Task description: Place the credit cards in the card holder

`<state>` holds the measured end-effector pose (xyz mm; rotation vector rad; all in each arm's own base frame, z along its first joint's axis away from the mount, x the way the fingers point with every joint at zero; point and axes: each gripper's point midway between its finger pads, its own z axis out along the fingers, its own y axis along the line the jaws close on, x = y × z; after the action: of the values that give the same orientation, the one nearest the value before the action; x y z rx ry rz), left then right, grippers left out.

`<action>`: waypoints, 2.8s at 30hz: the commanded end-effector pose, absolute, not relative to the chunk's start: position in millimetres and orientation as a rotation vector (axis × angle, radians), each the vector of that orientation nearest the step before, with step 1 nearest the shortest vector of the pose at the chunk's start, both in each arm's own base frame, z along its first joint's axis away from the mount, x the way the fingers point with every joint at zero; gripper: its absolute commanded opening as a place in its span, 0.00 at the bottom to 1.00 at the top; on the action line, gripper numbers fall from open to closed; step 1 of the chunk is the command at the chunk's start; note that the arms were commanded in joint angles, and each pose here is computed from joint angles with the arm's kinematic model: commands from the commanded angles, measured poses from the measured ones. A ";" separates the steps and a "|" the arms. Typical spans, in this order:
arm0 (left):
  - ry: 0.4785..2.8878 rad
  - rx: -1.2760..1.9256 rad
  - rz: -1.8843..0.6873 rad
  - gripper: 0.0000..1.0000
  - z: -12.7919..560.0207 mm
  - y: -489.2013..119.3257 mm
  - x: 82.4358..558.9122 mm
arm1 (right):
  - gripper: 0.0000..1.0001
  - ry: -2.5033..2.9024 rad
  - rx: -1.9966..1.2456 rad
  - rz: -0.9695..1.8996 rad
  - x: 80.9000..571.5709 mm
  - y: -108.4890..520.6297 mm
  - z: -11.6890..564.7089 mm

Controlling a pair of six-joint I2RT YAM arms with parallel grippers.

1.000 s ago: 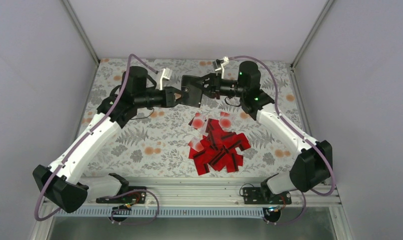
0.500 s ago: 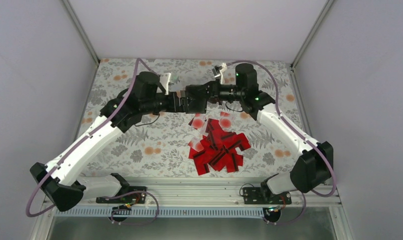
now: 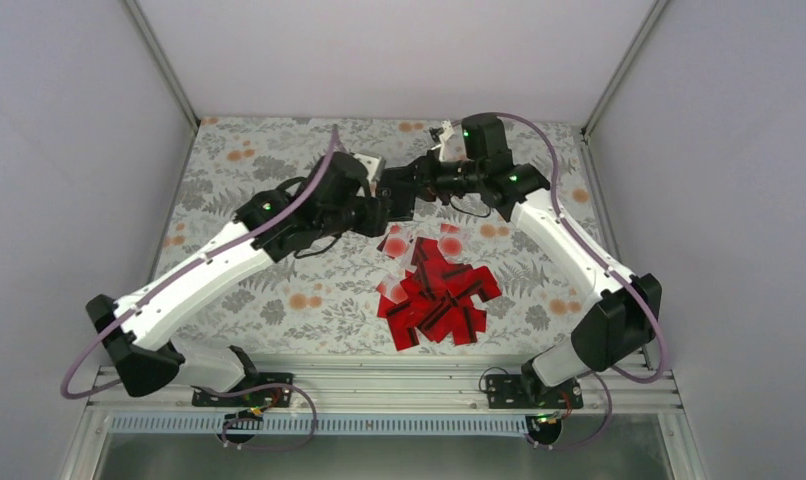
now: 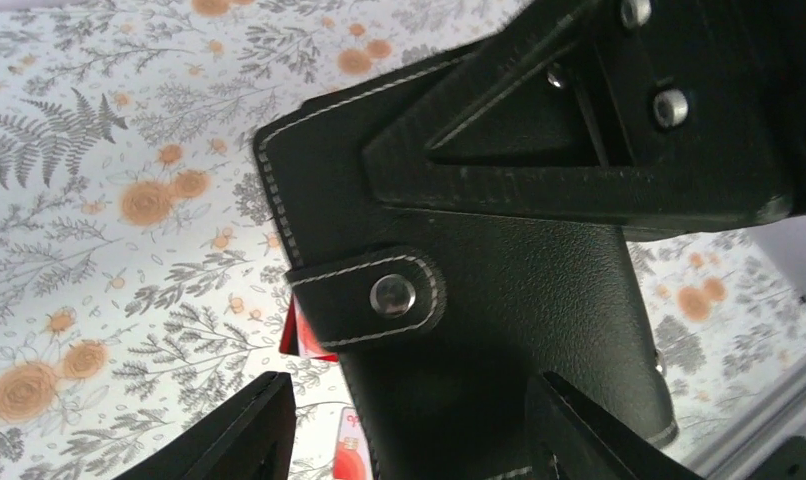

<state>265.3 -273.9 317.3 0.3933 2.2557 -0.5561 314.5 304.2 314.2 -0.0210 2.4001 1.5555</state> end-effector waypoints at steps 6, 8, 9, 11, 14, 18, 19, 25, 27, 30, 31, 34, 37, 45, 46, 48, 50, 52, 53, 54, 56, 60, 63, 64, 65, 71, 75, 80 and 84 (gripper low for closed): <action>2.230 0.471 -0.391 0.51 310.9 -291.4 272.5 | 0.04 2.482 0.029 1.522 309.9 303.7 304.9; 2.234 0.460 -0.342 0.46 310.2 -287.7 274.6 | 0.04 2.484 0.025 1.526 309.3 304.3 305.1; 2.234 0.454 -0.313 0.45 310.6 -285.4 275.6 | 0.04 2.486 0.022 1.525 308.8 304.3 305.4; 2.231 0.453 -0.268 0.44 312.1 -281.5 277.7 | 0.04 2.499 0.029 1.512 308.8 303.1 303.0; 2.228 0.458 -0.214 0.44 312.2 -275.4 279.4 | 0.04 2.514 0.036 1.506 307.0 302.1 299.2; 2.262 0.521 -0.179 0.44 298.1 -278.0 278.0 | 0.04 2.526 0.046 1.510 303.9 301.3 296.6; 2.273 0.549 -0.189 0.44 293.6 -281.8 276.6 | 0.04 2.526 0.050 1.511 303.9 300.7 296.7; 2.245 0.643 -0.326 0.47 297.6 -305.0 266.5 | 0.04 2.559 0.077 1.487 301.6 297.8 291.0; 2.242 0.658 -0.324 0.48 296.9 -307.3 265.6 | 0.04 2.571 0.087 1.479 300.8 296.8 288.5; 2.246 0.685 -0.296 0.48 291.2 -309.7 265.0 | 0.04 2.583 0.094 1.477 298.6 295.8 287.0; 2.255 0.683 -0.271 0.47 288.3 -308.0 266.1 | 0.04 2.585 0.092 1.484 297.6 296.4 287.5; 2.300 0.665 -0.143 0.42 273.0 -295.9 271.9 | 0.04 2.580 0.096 1.497 296.5 296.7 291.0; 2.332 0.651 -0.042 0.36 259.7 -284.3 274.3 | 0.04 2.575 0.106 1.512 296.5 297.5 294.5; 2.318 0.561 0.053 0.22 258.8 -267.3 280.9 | 0.04 2.592 0.119 1.542 295.7 300.4 291.2; 2.311 0.556 0.043 0.22 260.8 -268.5 281.7 | 0.04 2.598 0.122 1.542 295.8 300.7 288.9; 2.294 0.552 0.015 0.22 266.1 -272.4 282.9 | 0.04 2.613 0.128 1.543 295.1 301.1 284.1; 2.278 0.585 -0.037 0.26 269.6 -281.2 281.8 | 0.04 2.627 0.136 1.540 294.3 301.2 280.0; 2.255 0.641 -0.097 0.40 272.2 -293.2 277.0 | 0.04 2.636 0.142 1.537 294.7 301.1 276.0; 2.239 0.664 -0.122 0.45 274.0 -299.6 275.0 | 0.04 2.639 0.143 1.537 294.8 301.6 275.2; 2.227 0.691 -0.135 0.49 274.8 -304.3 272.3 | 0.04 2.641 0.144 1.538 295.2 301.9 274.7; 2.214 0.727 -0.146 0.53 274.7 -311.2 268.0 | 0.04 2.644 0.143 1.541 295.6 302.8 274.1; 2.198 0.753 -0.123 0.53 273.7 -317.9 269.1 | 0.04 2.648 0.136 1.549 297.1 305.0 274.4; 2.181 0.742 -0.096 0.49 279.1 -321.4 273.8 | 0.04 2.656 0.138 1.545 298.3 305.8 272.6; 2.174 0.739 -0.085 0.47 280.6 -322.3 275.6 | 0.04 2.658 0.139 1.545 298.4 305.8 272.2; 2.171 0.736 -0.069 0.45 280.6 -322.4 277.6 | 0.04 2.661 0.139 1.545 298.0 305.7 271.5; 2.169 0.725 0.068 0.26 271.8 -313.3 288.2 | 0.04 2.663 0.135 1.555 295.5 305.2 272.9; 2.184 0.727 0.183 0.23 258.5 -301.6 291.5 | 0.04 2.661 0.133 1.565 293.9 305.4 274.3; 2.175 0.632 0.211 0.03 265.2 -287.3 293.1 | 0.04 2.661 0.137 1.568 293.4 305.1 272.6; 2.185 0.578 0.186 0.02 267.4 -282.2 292.5 | 0.04 2.666 0.136 1.578 291.5 305.6 269.2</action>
<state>283.1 -301.9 262.0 0.6929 2.1953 0.1261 312.8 297.0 257.4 0.2058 2.6505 1.4617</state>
